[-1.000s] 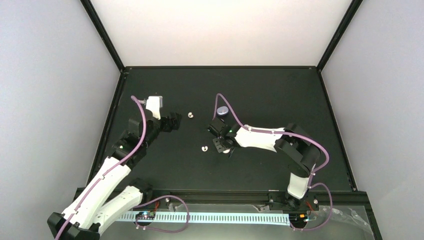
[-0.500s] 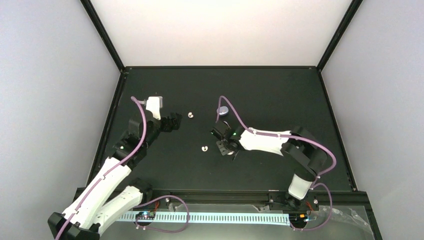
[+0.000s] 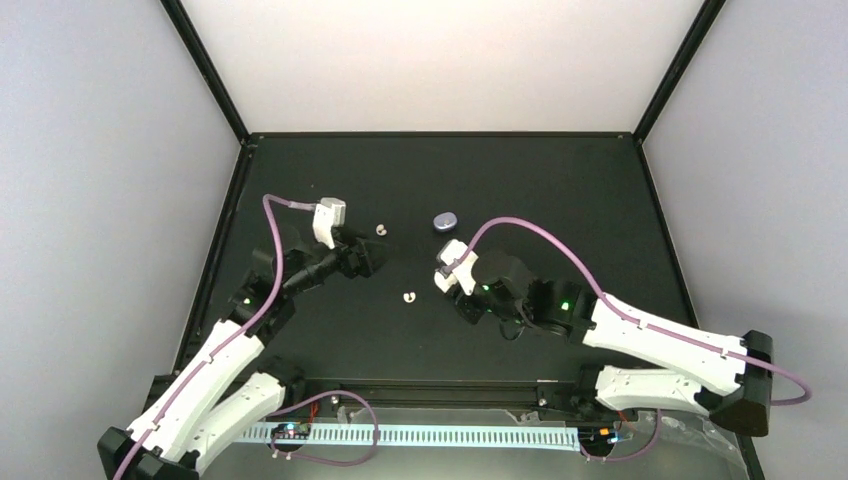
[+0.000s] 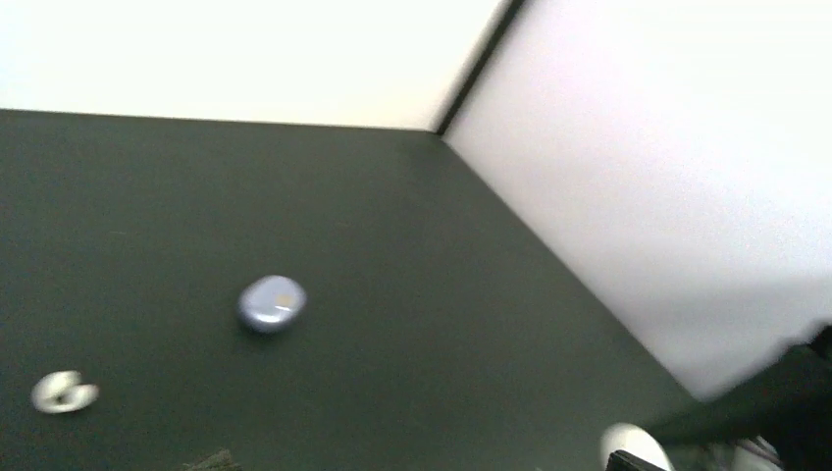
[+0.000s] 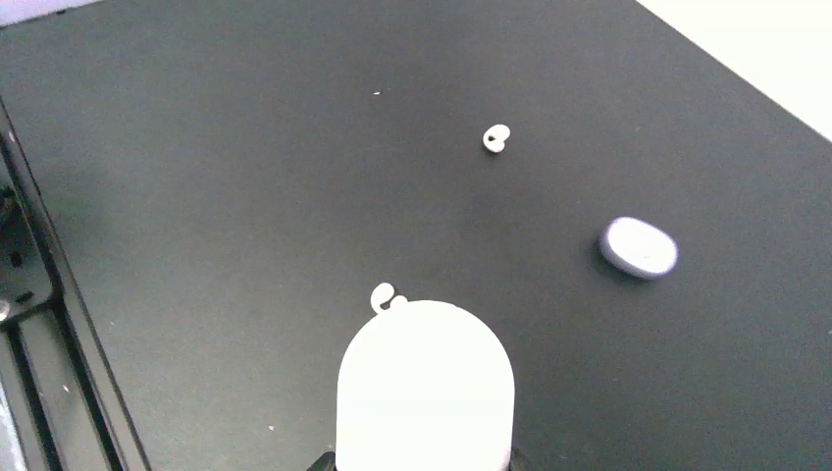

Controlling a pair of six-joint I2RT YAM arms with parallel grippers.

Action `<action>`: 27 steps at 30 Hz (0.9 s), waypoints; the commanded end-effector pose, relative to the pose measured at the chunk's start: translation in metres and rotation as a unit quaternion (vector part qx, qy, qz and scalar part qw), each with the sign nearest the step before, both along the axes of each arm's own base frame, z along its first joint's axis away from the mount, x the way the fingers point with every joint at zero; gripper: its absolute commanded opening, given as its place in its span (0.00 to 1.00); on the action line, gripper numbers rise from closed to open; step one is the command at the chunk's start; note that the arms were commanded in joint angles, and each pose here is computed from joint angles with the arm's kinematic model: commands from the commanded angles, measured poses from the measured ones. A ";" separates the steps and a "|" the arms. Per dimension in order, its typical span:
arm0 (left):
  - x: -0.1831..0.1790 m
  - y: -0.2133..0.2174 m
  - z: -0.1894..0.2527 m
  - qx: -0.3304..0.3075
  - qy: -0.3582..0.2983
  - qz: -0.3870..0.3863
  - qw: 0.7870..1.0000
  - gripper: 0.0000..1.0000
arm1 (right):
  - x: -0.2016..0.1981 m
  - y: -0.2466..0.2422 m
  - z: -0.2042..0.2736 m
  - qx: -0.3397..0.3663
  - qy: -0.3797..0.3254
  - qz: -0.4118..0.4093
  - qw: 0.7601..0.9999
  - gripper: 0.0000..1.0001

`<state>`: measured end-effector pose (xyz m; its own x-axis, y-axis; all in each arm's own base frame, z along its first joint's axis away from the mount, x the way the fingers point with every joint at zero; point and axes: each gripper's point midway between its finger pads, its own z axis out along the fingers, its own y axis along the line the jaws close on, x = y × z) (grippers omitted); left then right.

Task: Insert the wireless bluetooth earbuds into the charging case
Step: Pick up the charging case at the center of the board.

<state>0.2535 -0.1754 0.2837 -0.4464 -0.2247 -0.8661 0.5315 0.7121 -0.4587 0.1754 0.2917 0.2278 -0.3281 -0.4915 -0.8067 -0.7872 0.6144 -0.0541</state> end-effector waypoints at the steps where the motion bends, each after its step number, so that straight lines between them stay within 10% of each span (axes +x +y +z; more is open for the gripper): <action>1: -0.040 -0.044 0.027 -0.059 -0.005 -0.173 0.983 0.99 | -0.003 -0.013 -0.001 -0.060 -0.060 0.043 0.996 0.01; 27: -0.055 -0.126 -0.005 0.002 0.122 -0.250 0.961 0.64 | -0.017 0.005 0.040 -0.057 -0.174 0.079 0.980 0.01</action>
